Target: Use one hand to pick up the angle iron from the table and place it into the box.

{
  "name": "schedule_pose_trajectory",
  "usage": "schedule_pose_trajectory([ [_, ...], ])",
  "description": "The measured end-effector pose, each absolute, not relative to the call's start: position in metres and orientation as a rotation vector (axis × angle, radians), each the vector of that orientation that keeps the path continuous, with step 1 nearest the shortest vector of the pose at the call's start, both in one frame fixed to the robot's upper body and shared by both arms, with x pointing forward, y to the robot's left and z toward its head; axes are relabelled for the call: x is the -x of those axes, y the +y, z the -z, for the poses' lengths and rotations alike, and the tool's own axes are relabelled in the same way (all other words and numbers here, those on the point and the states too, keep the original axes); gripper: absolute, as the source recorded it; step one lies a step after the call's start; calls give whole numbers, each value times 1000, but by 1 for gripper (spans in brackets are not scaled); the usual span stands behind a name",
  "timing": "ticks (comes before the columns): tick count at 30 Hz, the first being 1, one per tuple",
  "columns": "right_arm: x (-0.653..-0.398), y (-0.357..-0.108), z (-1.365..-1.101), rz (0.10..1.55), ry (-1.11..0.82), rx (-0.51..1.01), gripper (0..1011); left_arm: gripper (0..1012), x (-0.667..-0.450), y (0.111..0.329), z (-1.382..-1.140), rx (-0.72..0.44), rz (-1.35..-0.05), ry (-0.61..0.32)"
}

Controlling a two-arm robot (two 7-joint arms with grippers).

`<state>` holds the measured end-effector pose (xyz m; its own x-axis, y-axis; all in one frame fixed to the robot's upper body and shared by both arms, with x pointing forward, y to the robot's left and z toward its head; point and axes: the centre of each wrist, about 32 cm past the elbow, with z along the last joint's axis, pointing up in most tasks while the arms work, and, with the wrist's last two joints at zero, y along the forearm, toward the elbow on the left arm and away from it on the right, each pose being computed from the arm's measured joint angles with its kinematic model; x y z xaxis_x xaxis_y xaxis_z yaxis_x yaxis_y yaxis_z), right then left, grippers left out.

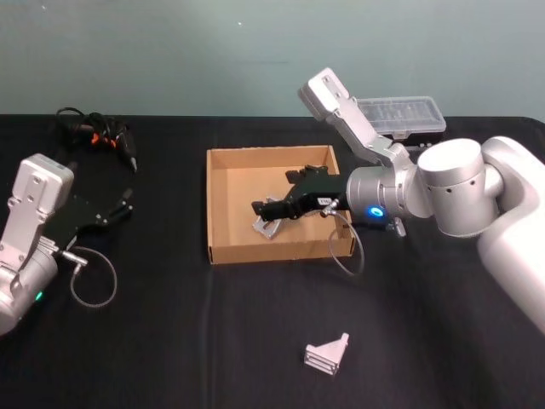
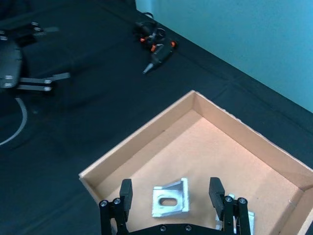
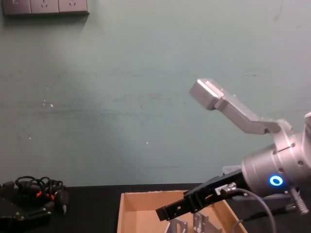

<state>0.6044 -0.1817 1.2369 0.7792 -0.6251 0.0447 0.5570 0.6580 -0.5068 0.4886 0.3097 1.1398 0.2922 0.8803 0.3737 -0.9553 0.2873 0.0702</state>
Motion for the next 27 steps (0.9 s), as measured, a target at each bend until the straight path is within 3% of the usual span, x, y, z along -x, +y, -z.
schedule_pose_trajectory([
  [27, -483, -238, -1272, 554, 223, 622, 1003, 1011, -489, 310, -1140, -304, -1248, -285],
])
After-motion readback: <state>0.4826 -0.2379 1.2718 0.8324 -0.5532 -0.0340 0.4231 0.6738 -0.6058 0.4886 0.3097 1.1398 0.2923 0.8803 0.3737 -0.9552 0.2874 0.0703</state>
